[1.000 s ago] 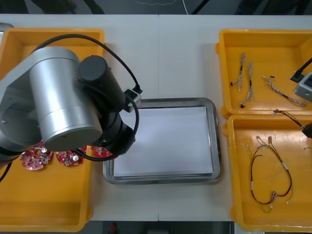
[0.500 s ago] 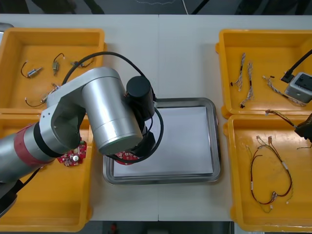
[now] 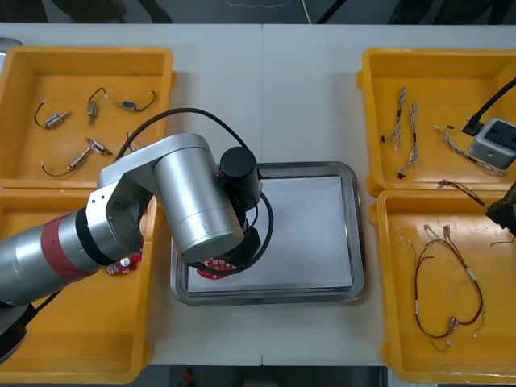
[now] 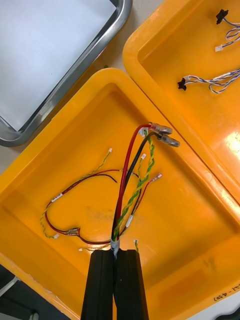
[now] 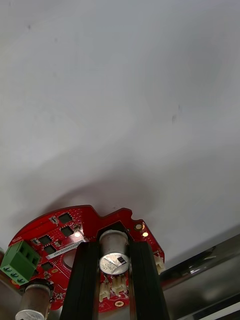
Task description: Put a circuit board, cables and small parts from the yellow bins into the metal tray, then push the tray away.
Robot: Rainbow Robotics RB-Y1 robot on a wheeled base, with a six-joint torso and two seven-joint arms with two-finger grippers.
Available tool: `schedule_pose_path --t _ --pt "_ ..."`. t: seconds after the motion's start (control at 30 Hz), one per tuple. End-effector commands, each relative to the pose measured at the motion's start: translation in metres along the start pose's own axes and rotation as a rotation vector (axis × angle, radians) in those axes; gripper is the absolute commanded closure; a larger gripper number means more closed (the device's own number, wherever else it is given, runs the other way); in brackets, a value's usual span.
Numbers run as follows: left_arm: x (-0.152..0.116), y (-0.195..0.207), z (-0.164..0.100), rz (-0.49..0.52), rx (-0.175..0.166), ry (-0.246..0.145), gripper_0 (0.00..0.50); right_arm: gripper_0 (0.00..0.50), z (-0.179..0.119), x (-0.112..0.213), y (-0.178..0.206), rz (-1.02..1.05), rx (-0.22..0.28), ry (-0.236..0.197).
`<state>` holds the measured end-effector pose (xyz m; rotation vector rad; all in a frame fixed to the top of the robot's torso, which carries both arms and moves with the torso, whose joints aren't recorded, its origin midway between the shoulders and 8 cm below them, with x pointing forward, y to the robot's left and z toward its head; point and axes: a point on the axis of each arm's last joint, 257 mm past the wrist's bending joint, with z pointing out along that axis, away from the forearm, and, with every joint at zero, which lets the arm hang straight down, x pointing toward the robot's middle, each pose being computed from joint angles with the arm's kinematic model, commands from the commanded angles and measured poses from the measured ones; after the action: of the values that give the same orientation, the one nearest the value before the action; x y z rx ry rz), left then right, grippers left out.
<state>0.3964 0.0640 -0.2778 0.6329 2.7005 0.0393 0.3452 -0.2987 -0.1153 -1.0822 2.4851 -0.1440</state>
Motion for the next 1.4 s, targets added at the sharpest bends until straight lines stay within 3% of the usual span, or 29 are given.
schedule_pose_path --t 0.03,0.2,0.3,0.33,0.4,0.47,0.7,0.93,1.2,1.33,1.4 --pt "-0.012 -0.017 -0.004 -0.079 0.01 -0.042 0.497 0.5 -0.01 -0.002 -0.008 -0.037 0.052 0.01" --pt "-0.009 -0.017 -0.001 -0.098 0.013 -0.042 0.476 0.5 -0.01 -0.003 -0.007 -0.043 0.049 0.01" --pt "-0.011 -0.016 0.002 -0.113 0.019 -0.059 0.285 0.5 -0.01 -0.003 -0.006 -0.045 0.044 0.01" --pt "-0.011 -0.016 0.003 -0.114 0.02 -0.062 0.258 0.5 -0.01 -0.003 -0.005 -0.045 0.042 0.01" --pt "-0.012 -0.016 0.004 -0.122 0.026 -0.072 0.106 0.5 -0.01 -0.003 -0.004 -0.051 0.041 0.008" --pt "-0.012 -0.016 0.005 -0.126 0.026 -0.076 0.0 0.5 -0.011 -0.004 -0.003 -0.055 0.041 0.007" --pt "-0.016 -0.013 -0.002 -0.134 0.023 -0.088 0.0 0.5 -0.013 -0.006 0.003 -0.079 0.039 -0.001" --pt "-0.028 0.006 -0.043 -0.166 0.016 -0.125 0.0 0.5 -0.009 -0.019 0.015 -0.152 0.052 0.003" --pt "-0.037 0.055 -0.083 -0.262 -0.018 -0.133 0.0 0.5 0.001 -0.05 0.036 -0.266 0.033 -0.03" --pt "-0.034 0.091 -0.105 -0.295 -0.046 -0.119 0.0 0.5 0.01 -0.072 0.056 -0.325 0.012 -0.056" --pt "-0.04 0.106 -0.116 -0.304 -0.044 -0.138 0.0 0.5 0.014 -0.084 0.065 -0.348 0.002 -0.07"
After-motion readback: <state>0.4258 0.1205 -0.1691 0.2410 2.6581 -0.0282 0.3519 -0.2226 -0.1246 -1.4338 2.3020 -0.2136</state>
